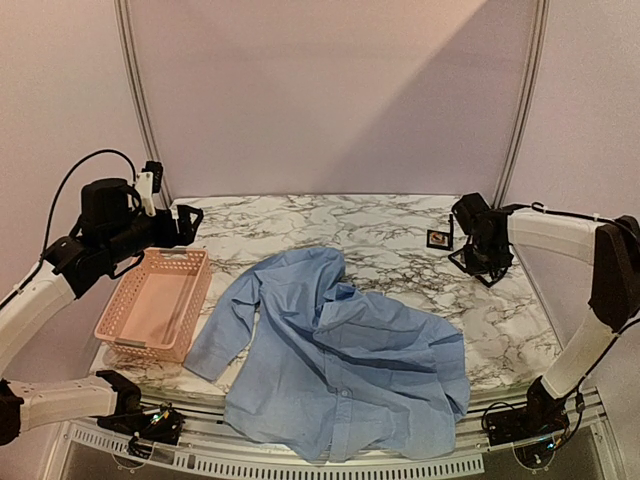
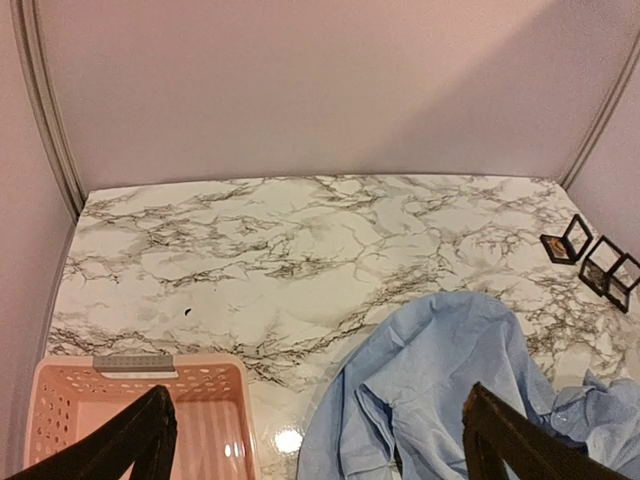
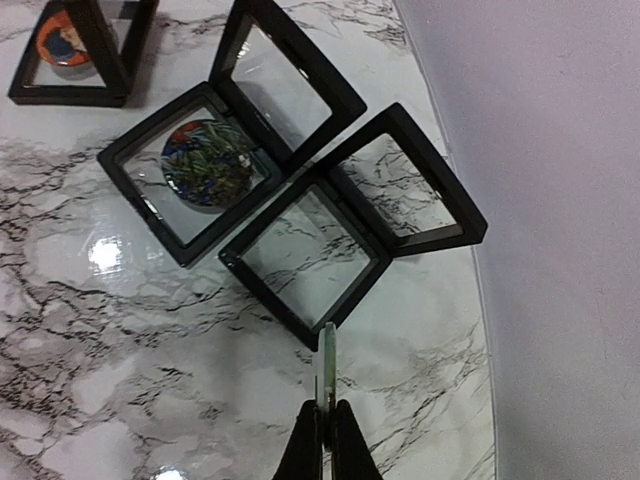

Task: Remove the brooch from the garment
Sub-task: Place the brooch in the brooch box.

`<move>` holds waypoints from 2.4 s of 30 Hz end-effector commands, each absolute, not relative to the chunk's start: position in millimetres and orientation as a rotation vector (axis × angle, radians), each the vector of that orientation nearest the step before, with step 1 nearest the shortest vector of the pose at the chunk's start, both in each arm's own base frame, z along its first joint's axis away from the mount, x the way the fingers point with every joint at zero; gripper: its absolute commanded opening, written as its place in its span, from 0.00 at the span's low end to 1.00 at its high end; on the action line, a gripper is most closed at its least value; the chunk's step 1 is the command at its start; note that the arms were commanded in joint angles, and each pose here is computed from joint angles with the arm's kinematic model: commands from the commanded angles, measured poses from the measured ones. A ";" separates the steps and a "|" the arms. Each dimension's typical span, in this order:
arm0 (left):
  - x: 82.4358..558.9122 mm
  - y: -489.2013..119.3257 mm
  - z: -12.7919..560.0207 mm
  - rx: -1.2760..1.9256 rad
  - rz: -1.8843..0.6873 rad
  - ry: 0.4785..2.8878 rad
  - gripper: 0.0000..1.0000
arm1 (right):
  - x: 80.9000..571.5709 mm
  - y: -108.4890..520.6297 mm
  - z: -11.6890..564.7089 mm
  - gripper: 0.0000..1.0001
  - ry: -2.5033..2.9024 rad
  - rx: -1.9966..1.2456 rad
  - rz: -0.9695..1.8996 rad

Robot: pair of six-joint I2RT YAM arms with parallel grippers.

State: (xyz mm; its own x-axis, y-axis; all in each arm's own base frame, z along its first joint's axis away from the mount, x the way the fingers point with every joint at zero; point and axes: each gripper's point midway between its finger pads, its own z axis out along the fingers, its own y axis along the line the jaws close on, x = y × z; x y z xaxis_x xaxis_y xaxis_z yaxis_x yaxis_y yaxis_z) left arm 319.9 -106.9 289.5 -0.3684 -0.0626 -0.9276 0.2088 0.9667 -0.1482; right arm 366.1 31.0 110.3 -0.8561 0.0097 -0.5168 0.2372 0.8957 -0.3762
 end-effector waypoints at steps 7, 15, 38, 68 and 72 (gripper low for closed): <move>322.3 -103.5 277.2 0.085 -0.280 1.972 1.00 | 394.5 5.6 96.9 0.00 2.496 0.111 -0.835; 322.0 -104.1 278.1 0.090 -0.285 1.968 1.00 | 406.1 3.0 82.0 0.00 2.488 0.091 -0.906; 322.9 -106.7 276.2 0.094 -0.300 1.975 1.00 | 415.0 -6.1 65.3 0.03 2.512 0.081 -0.987; 328.6 -100.5 270.9 0.048 -0.277 1.992 1.00 | 412.5 44.6 100.4 0.54 2.569 0.095 -0.433; 333.1 -86.9 269.3 -0.013 -0.233 2.001 1.00 | 416.0 63.5 115.0 0.67 2.533 0.070 -0.259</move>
State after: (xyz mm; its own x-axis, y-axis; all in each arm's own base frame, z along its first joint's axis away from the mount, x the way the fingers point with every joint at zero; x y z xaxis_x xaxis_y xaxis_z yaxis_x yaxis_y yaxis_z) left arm 327.9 -104.2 274.6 -0.4149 -0.0839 -0.9060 0.1754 0.9697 -0.1702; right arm 413.8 41.8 104.8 -0.8524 -0.0273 -0.5222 0.1602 0.9370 -0.3105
